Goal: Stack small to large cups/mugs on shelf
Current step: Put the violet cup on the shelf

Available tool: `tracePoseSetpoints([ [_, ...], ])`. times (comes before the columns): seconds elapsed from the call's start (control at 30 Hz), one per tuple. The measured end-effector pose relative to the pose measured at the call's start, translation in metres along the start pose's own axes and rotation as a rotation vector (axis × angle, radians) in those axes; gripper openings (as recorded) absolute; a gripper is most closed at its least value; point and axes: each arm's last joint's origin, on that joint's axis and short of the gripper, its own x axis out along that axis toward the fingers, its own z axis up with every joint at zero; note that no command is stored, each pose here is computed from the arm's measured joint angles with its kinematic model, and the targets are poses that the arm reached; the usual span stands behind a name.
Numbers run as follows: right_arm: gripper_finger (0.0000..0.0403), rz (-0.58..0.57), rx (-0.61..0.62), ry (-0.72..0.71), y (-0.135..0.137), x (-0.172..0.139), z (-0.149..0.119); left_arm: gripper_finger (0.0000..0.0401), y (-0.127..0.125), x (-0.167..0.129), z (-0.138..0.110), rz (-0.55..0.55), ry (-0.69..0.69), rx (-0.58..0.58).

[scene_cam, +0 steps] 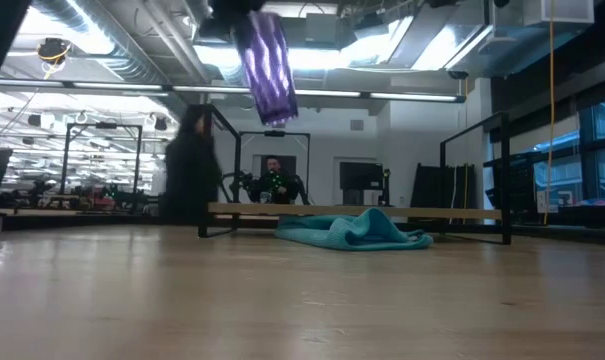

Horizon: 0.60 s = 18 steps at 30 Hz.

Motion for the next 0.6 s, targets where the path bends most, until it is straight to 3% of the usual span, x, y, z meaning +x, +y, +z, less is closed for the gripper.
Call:
tracePoseSetpoints([
  [0.13,0.0022,-0.007,0.003,0.021,-0.001,0.0,-0.002,0.0,-0.001,0.021,0.009,-0.045,0.051,0.008],
  [0.6,0.0022,-0.021,-0.017,0.061,-0.002,0.0,-0.007,0.0,0.005,0.068,0.01,0.023,0.197,0.052],
])
